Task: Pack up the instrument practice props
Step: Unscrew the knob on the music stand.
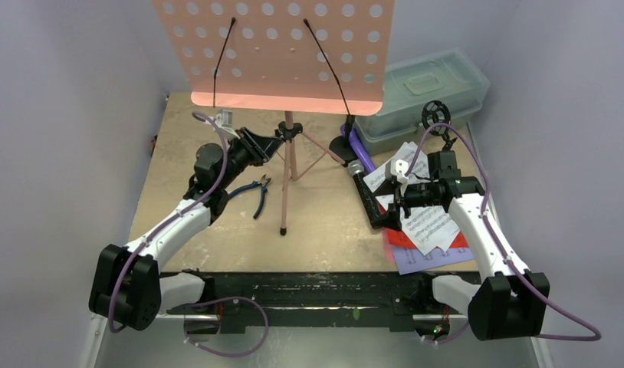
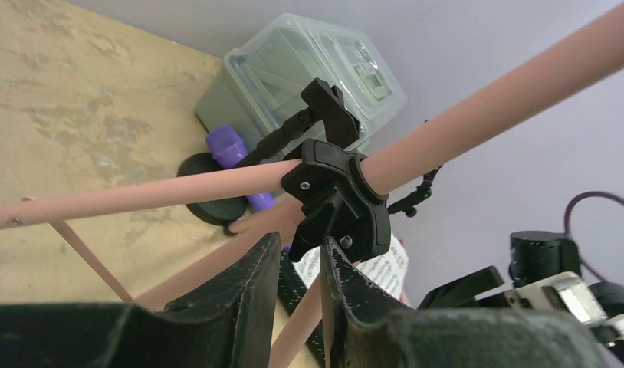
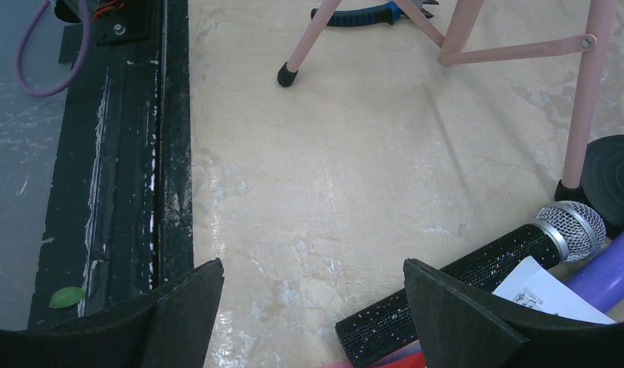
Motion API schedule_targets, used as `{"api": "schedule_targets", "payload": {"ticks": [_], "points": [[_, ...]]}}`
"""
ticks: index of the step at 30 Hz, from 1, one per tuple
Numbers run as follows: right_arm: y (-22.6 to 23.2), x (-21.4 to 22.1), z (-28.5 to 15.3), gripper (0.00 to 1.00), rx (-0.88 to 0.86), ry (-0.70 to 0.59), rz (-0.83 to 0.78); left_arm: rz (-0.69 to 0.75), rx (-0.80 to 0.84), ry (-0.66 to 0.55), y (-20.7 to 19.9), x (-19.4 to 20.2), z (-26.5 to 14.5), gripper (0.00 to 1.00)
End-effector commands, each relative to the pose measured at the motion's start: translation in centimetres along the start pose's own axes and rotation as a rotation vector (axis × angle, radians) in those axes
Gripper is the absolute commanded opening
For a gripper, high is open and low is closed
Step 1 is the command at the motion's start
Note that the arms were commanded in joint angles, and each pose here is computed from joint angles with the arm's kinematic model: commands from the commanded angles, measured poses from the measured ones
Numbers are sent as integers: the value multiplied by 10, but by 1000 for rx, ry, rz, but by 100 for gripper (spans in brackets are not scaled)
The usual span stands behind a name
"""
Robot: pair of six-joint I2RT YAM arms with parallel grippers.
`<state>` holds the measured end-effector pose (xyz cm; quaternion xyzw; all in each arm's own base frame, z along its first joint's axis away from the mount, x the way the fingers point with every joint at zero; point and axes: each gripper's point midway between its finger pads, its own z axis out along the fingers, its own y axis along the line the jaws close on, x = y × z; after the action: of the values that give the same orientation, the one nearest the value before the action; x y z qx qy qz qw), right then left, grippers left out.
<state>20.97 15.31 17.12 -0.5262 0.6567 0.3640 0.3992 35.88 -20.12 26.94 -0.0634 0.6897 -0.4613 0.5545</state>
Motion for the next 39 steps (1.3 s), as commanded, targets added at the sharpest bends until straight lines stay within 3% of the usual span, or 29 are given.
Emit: {"api": "schedule_targets", "payload": {"ticks": [1, 7, 11, 16, 20, 27, 39], "points": [[-1, -6, -1, 91, -6, -18, -19, -189, 13, -38, -21, -21, 0, 27], [0, -5, -1, 91, -10, -15, -15, -253, 43, -52, -36, -30, -5, 34], [0, -5, -1, 91, -11, -14, -16, -182, 42, -38, -36, -28, -11, 44], [1, -5, -1, 91, -16, -15, -15, -28, 85, 13, -37, -15, -21, 51], [1, -5, -1, 91, -17, -15, -15, 15, 73, -12, -33, -17, -25, 56], [1, -4, -1, 91, -19, -14, -14, -94, 29, -55, -27, -26, -15, 53], [2, -4, -1, 91, -28, -12, -14, -246, 49, -95, -28, -32, -4, 38]]}}
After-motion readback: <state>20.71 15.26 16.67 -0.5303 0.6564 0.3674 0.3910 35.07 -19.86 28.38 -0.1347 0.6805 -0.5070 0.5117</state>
